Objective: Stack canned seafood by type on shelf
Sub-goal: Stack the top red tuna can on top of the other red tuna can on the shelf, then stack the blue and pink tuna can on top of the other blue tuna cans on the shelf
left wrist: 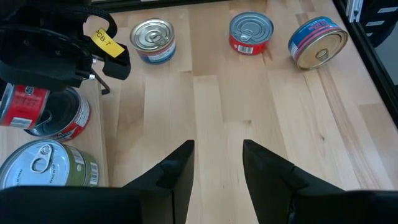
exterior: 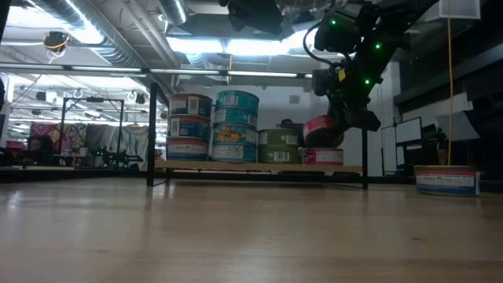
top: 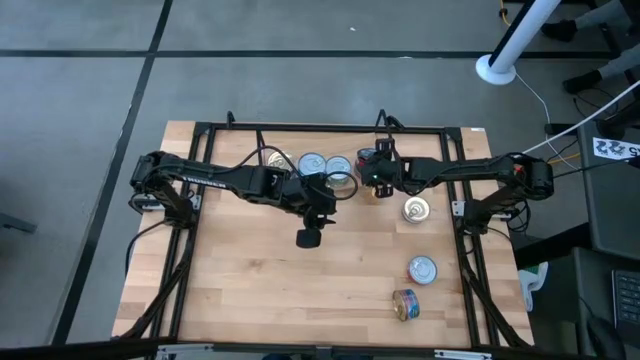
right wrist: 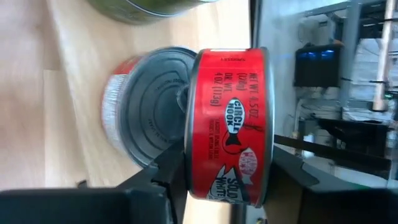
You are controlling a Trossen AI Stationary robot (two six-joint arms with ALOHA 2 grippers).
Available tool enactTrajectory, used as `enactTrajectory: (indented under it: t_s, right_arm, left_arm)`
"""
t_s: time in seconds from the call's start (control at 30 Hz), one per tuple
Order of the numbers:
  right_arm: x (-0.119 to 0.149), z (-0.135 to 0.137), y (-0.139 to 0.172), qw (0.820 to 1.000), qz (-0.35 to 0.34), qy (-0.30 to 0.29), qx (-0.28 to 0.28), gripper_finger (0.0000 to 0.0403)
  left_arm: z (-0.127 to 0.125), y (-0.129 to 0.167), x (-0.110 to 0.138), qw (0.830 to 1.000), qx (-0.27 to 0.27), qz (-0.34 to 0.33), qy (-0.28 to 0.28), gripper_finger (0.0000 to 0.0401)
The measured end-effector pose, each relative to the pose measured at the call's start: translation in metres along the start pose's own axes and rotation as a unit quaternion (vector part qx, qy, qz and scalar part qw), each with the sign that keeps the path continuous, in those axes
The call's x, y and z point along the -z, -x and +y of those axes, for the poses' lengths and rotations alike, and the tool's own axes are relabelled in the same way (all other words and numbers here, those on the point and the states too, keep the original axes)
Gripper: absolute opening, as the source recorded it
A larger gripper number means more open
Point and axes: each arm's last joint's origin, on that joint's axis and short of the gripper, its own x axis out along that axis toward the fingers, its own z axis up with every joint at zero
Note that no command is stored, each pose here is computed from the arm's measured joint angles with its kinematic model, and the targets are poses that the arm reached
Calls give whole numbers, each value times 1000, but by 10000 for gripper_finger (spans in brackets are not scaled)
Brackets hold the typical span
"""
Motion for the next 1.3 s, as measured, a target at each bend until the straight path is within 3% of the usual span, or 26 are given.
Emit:
enactTrajectory:
  t_s: [0.23, 0.47, 0.93, 1.3]
  right_arm:
    - [-1, 3, 0, 999, -24, 2, -43, 223]
    - [-1, 3, -1, 999, -23, 2, -38, 267]
    - [-1, 0, 8, 999, -36, 25, -28, 273]
    - [-2, 4, 60, 994, -109, -1, -23, 273]
  left_arm:
    - [0, 0, 0, 1000, 0, 0, 0, 131]
    - [0, 0, 0, 1000, 0, 0, 0, 131]
    - [0, 0, 0, 1000, 0, 0, 0, 131]
    - [0, 0, 0, 1000, 0, 0, 0, 131]
